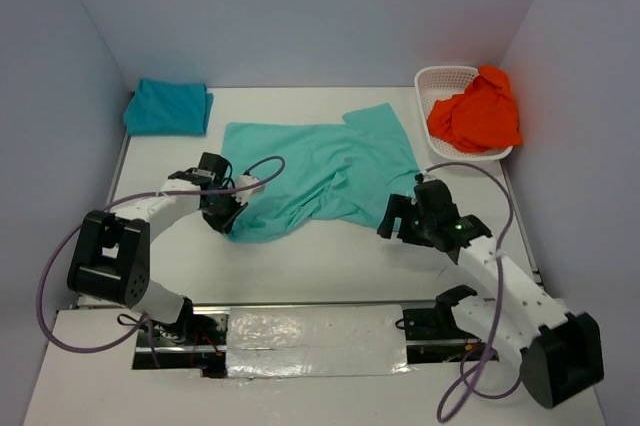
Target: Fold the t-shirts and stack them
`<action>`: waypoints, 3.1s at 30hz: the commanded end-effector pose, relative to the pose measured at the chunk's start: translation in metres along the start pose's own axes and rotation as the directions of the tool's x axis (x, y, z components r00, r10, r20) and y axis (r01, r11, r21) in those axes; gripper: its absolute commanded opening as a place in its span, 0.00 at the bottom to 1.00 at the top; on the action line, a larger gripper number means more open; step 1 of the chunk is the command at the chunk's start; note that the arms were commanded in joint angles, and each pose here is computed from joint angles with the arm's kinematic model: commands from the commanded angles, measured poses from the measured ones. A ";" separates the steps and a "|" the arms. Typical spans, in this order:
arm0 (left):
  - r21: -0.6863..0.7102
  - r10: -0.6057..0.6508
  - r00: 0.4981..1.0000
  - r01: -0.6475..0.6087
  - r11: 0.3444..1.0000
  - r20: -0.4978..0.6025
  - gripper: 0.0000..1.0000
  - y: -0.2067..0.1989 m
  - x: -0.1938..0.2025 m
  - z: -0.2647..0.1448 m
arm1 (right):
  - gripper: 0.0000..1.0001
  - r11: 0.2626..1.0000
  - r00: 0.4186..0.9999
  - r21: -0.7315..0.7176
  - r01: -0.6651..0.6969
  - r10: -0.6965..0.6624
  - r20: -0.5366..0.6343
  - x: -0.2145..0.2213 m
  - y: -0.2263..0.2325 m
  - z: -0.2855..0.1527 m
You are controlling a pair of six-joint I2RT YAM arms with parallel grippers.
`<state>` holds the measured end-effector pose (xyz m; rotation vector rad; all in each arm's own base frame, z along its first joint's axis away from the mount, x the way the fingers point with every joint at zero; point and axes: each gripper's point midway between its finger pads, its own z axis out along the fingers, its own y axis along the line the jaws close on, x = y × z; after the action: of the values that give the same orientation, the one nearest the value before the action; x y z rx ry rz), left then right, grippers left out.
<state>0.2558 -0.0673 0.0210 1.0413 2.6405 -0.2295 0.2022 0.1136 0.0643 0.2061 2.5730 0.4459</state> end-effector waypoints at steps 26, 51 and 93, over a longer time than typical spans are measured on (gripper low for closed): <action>-0.252 -0.079 0.996 0.084 0.964 0.032 0.00 0.043 -0.002 -0.040 | 0.60 0.990 0.987 0.118 0.072 -0.053 -0.153 -0.187 0.044 0.152; -0.285 -0.191 0.933 0.282 0.916 0.306 0.00 0.145 -0.118 -0.093 | 0.00 0.986 0.952 -0.013 0.168 -0.159 0.262 -0.361 0.117 0.064; 0.000 0.319 0.945 -0.320 0.947 0.066 0.43 0.013 0.055 -0.098 | 0.00 0.972 0.962 -0.138 0.191 -0.158 0.221 -0.047 0.048 0.008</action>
<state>0.2447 0.0149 0.1072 1.2087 2.3497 -0.0381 0.2452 0.1516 0.0853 -0.0473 2.3722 0.5349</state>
